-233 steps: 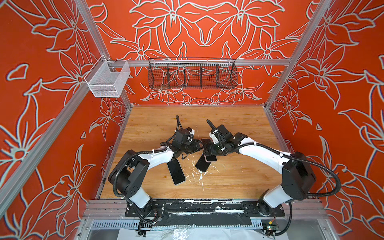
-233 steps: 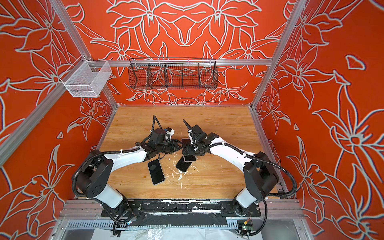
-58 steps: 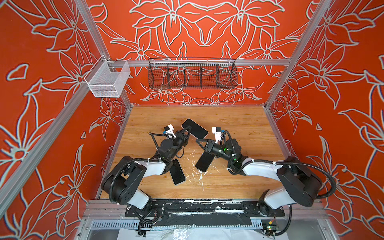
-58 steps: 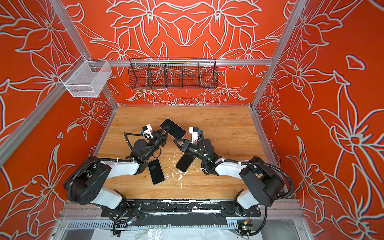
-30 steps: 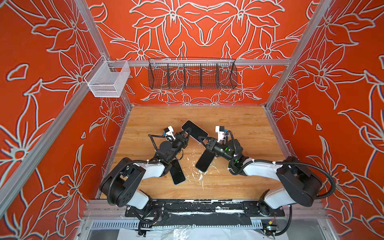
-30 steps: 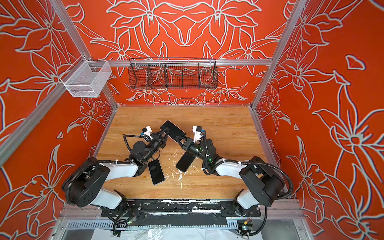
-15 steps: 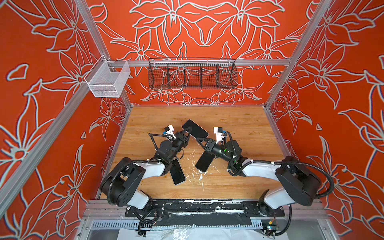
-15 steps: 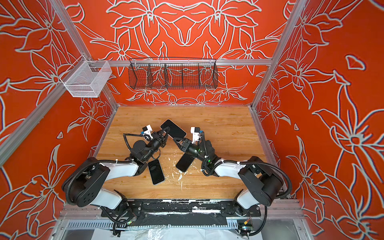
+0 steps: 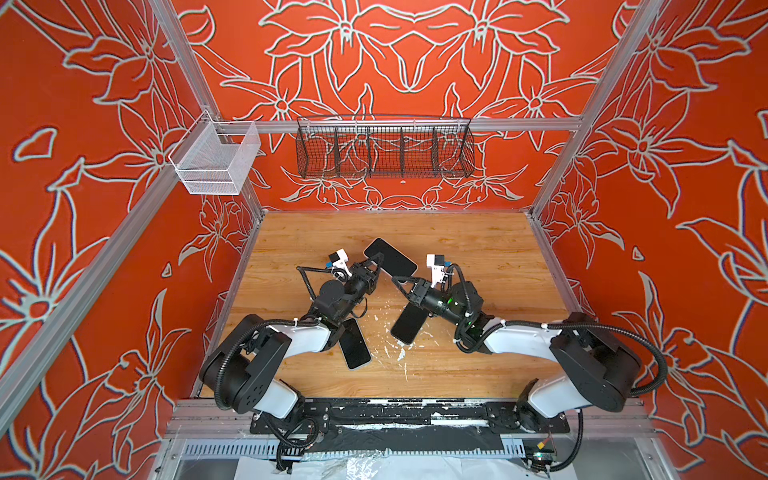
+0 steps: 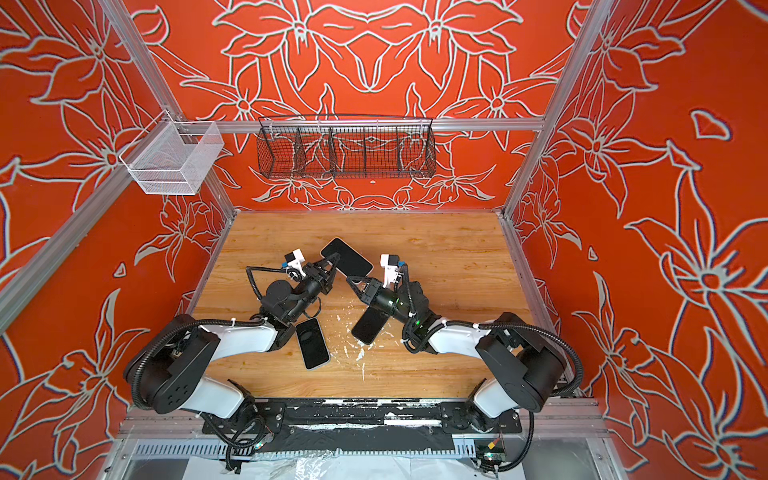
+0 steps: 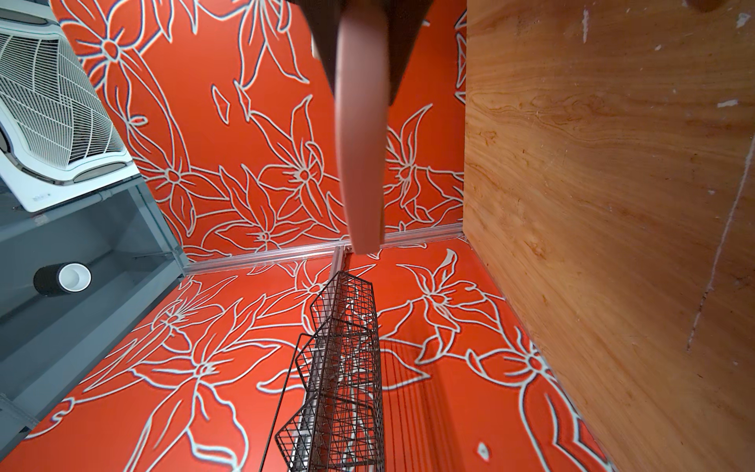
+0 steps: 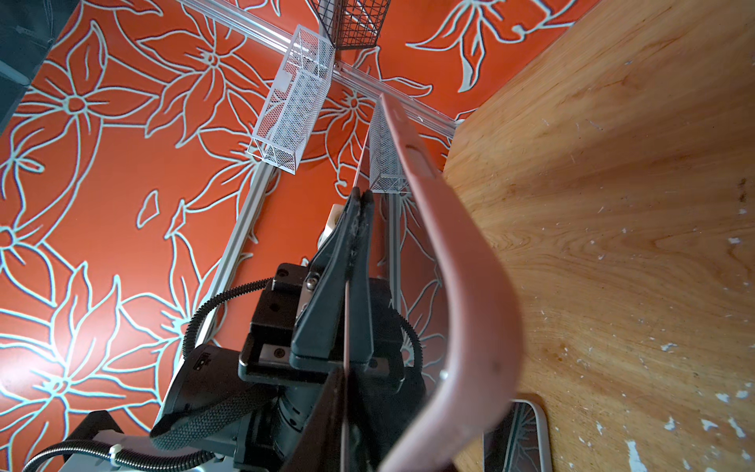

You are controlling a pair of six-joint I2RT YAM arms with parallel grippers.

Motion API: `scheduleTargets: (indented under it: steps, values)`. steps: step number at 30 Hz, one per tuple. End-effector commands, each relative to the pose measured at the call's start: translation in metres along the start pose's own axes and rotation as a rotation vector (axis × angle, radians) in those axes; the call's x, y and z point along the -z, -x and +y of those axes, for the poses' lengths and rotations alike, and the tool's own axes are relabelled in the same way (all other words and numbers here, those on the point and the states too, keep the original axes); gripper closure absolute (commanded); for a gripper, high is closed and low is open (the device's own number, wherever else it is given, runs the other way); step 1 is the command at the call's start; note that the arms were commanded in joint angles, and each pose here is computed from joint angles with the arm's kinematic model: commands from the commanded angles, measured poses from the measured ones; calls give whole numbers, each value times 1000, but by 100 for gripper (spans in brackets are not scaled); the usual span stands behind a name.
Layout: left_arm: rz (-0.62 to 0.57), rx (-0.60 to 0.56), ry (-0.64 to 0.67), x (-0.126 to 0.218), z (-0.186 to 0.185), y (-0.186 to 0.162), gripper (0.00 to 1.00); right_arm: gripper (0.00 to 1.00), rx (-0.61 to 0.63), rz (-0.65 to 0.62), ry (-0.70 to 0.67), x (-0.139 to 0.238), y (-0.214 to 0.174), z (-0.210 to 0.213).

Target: Take the phone out of the phone case

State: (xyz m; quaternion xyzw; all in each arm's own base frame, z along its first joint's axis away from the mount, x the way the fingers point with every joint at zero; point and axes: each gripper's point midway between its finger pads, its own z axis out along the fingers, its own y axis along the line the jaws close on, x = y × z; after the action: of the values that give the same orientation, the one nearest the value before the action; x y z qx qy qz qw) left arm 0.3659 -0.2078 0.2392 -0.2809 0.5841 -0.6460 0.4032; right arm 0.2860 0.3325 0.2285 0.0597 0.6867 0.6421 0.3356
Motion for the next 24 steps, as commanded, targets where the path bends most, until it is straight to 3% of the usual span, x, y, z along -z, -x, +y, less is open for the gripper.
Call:
scheduleTargets:
  steps: [1, 16, 24]
  values:
    - [-14, -17, -91, -4, -25, 3, 100, 79, -2, -13, 33, -3, 0, 9]
    - [-28, -24, -89, -5, -26, 6, 100, 74, -6, -21, 32, -5, -5, 7]
    - [-30, -19, -88, -5, -25, 6, 100, 81, -5, -25, 32, -4, -7, 6]
